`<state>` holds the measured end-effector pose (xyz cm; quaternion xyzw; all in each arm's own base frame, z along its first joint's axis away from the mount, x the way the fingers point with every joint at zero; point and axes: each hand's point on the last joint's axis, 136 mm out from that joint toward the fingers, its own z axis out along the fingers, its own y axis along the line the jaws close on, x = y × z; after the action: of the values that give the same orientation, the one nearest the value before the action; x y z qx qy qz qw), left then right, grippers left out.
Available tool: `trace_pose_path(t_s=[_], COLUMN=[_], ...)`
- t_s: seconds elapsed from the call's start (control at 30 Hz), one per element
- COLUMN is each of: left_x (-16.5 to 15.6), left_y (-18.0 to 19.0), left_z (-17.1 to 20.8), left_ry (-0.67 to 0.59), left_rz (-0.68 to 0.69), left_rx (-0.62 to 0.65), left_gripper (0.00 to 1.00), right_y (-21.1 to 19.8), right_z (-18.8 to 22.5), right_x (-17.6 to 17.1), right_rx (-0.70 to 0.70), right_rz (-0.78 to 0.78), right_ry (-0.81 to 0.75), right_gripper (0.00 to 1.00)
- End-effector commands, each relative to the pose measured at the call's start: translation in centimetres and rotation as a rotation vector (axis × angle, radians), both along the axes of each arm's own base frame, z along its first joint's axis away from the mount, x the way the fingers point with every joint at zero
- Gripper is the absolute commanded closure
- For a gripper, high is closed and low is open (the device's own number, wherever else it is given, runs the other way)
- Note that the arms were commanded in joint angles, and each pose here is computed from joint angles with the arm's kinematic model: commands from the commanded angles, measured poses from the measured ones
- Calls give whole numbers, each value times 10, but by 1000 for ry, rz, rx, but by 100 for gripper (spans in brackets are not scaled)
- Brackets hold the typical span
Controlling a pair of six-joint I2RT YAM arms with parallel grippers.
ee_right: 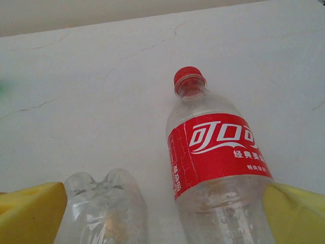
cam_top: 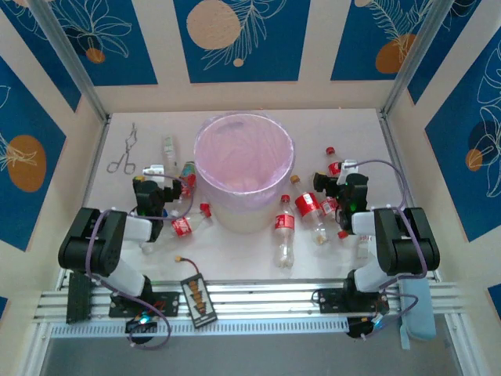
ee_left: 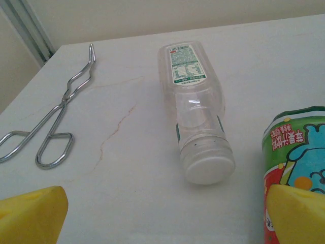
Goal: Put the plastic bottles in the bin
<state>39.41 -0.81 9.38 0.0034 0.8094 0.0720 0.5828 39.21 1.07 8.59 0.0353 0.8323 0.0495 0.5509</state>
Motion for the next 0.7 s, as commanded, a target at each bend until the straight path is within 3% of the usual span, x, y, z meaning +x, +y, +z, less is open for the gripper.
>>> trace_pose_path(t_s=[0.0, 0.67], left_x=[0, 1], left_y=[2, 2], left_z=[1, 0], left_ry=[-11, -5], left_rz=[-6, -6], left_rx=[-6, -12], left_gripper=[0, 0], right_y=[2, 1], right_z=[7, 6], right_x=[4, 4], right_rx=[-13, -7], right_rz=[8, 9], right_ry=[-29, -24], right_gripper=[1, 1])
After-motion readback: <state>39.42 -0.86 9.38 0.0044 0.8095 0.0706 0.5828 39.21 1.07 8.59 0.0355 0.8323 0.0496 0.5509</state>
